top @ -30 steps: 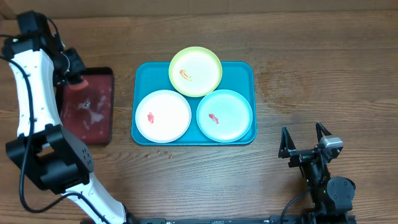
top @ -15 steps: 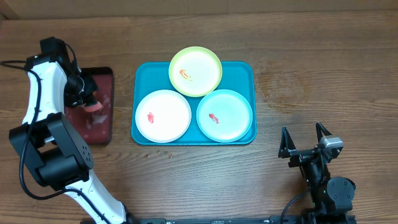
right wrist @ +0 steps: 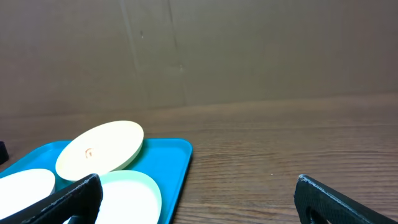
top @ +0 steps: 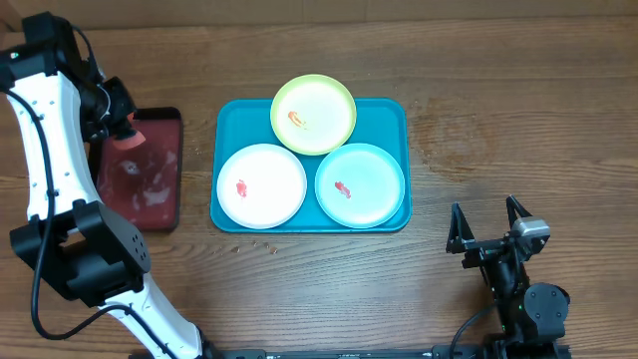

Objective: Clean dirty plates on tray and stack at the side
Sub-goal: 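Lift the sponge and carry it onto the white plate, left gripper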

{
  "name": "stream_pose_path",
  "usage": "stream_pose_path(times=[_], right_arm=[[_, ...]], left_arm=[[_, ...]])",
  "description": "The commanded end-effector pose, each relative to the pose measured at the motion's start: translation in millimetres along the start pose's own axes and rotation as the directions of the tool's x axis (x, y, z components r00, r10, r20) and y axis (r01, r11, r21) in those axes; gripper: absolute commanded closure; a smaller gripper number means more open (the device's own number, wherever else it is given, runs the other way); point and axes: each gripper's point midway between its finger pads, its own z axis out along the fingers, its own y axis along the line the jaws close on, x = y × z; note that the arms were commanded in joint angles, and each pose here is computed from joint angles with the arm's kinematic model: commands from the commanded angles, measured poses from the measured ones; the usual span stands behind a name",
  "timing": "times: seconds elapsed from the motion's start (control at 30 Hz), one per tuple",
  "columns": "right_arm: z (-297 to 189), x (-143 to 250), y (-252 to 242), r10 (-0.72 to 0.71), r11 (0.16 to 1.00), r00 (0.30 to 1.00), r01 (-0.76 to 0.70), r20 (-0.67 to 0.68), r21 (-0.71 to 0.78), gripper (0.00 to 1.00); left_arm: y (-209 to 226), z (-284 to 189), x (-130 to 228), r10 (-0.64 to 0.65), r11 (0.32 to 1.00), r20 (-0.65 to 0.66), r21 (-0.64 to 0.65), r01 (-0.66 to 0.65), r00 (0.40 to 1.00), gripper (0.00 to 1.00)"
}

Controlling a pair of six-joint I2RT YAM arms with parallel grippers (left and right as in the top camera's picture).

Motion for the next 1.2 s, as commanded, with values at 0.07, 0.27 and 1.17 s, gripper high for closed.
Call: stream_pose_path(times=[0.07,0.27,1.17], right_arm=[[0.2,2.0,-2.9,-0.003,1.000,1.000,0.003,0.003,0.013,0.00],[0.2,2.0,-2.8,-0.003,1.000,1.000,0.003,0.003,0.012,0.00],[0.2,2.0,-2.9,-0.003,1.000,1.000,0.003,0.003,0.013,0.00]], left_arm=[[3.0,43.0,25.6,0.011,1.000,-0.086,-0.017,-0.013,0.996,0.96],[-12.5,40.3,39.8,0.070,0.994,-0.138,0.088,-0.058,0.988,0.96],[-136.7,39.4,142.0,0.426,0.870,-0.163,0.342,-0.354,0.890,0.96]])
